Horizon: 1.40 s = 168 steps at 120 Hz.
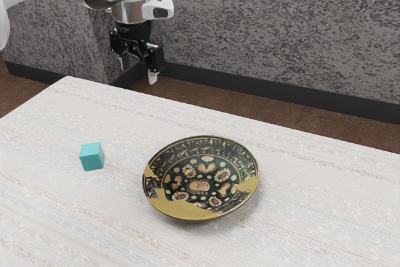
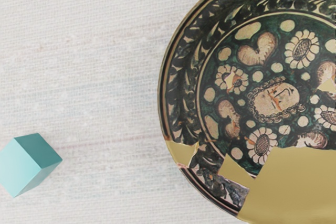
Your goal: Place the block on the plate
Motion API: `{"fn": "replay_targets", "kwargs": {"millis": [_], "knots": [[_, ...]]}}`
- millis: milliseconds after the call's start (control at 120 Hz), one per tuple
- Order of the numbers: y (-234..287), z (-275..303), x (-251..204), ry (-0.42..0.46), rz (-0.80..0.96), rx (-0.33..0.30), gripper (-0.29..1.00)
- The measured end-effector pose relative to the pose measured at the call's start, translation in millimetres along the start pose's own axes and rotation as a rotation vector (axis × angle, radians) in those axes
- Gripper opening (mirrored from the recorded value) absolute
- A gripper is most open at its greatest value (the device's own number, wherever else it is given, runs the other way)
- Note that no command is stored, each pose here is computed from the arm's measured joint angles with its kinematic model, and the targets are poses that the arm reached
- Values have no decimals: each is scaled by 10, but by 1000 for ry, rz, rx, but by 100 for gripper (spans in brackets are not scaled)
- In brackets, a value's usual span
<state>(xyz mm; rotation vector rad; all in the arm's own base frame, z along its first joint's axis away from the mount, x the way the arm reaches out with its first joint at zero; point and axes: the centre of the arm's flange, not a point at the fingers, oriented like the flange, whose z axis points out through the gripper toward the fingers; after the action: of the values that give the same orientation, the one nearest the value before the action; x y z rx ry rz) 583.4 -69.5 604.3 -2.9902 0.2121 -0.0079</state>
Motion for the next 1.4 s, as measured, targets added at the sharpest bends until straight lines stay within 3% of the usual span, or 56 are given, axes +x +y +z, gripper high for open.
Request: {"fn": "replay_targets", "kwargs": {"millis": [200,400,700,875,1058,1200,1400], "knots": [[-119,244,102,-28,-43,8,70],[-1143,1105,334,-95,-348,-17,70],[-1852,2368,420,-133,-746,-88,70],[-1951,2964,-10,-191,-950,-109,70],[-2200,3166,-372,-187,-1125,-122,70],[-2311,3178,-424,-153,-1150,-132,70],[-2340,3106,-440,-134,-1030,-110,70]]}}
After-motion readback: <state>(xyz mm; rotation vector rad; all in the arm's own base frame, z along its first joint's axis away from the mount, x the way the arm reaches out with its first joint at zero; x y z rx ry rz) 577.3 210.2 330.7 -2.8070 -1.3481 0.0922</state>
